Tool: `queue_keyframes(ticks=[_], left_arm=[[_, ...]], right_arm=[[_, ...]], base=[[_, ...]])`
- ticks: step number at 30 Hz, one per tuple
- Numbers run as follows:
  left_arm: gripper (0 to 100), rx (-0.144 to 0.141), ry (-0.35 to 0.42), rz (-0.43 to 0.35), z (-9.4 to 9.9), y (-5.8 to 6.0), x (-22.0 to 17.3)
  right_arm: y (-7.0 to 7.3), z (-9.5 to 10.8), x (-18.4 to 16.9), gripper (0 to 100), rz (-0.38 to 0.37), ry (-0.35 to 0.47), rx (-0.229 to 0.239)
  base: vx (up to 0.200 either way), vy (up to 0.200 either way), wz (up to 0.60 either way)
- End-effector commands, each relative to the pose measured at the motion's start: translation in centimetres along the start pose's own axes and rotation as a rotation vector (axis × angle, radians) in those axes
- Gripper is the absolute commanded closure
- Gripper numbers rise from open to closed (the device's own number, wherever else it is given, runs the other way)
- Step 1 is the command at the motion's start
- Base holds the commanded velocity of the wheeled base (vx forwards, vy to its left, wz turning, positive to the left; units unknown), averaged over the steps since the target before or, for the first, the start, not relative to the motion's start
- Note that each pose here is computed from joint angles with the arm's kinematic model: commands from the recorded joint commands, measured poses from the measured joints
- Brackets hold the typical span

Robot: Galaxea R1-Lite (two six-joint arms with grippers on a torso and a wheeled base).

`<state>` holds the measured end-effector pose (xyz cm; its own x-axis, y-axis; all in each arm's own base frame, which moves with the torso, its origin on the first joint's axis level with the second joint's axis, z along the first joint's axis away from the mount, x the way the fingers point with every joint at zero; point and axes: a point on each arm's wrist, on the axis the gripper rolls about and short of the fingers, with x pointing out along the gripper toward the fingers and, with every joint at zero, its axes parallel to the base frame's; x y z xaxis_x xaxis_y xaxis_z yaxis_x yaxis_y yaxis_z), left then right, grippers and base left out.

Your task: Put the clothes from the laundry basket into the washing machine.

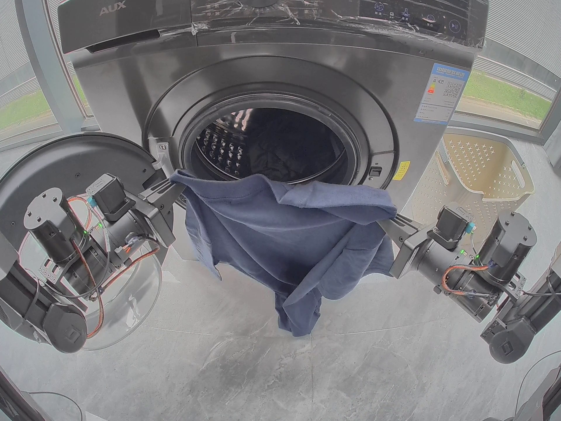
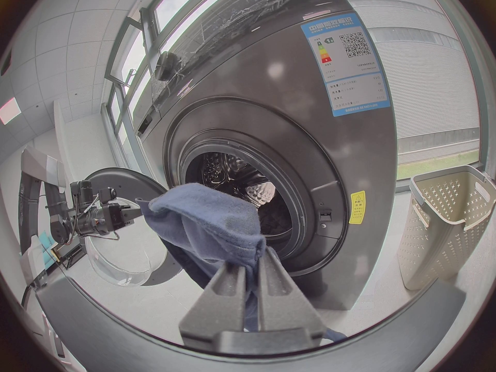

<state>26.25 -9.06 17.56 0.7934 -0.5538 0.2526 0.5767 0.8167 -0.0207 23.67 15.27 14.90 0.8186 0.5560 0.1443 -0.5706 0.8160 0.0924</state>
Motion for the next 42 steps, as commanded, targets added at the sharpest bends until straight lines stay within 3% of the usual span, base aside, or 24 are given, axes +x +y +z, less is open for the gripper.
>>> queue_keyframes(ticks=[1, 4, 7, 18, 38, 39, 42], left_arm=[[100, 0.003, -0.035, -0.028, 1.1, -0.9, -0.4], [100, 0.001, -0.069, -0.069, 2.4, -2.3, -1.2], [100, 0.009, -0.096, -0.078, 3.5, -2.7, -2.1], [100, 0.035, -0.103, -0.011, 4.1, -1.1, -2.9], [100, 0.032, -0.116, -0.019, 4.3, -1.4, -2.7], [100, 0.033, -0.116, -0.019, 4.3, -1.4, -2.7], [100, 0.032, -0.114, -0.023, 4.2, -1.5, -2.7]], right_arm=[[0.3, 0.3, -0.2, 100, 0.017, -0.016, 0.0], [0.6, 1.2, -0.5, 100, 0.04, -0.051, 0.0], [0.8, 1.6, -0.8, 100, 0.051, -0.062, 0.001], [0.1, 0.8, -2.2, 100, 0.084, -0.003, -0.003], [0.0, 0.9, -1.8, 100, 0.095, -0.016, -0.001], [0.1, 1.0, -1.8, 0, 0.096, -0.017, -0.001], [0.3, 0.8, -1.7, 0, 0.103, -0.011, 0.001]], base=[[0.0, 0.0, 0.0], [0.0, 0.0, 0.0], [0.0, 0.0, 0.0], [0.0, 0.0, 0.0], [0.0, 0.0, 0.0], [0.0, 0.0, 0.0], [0.0, 0.0, 0.0]])
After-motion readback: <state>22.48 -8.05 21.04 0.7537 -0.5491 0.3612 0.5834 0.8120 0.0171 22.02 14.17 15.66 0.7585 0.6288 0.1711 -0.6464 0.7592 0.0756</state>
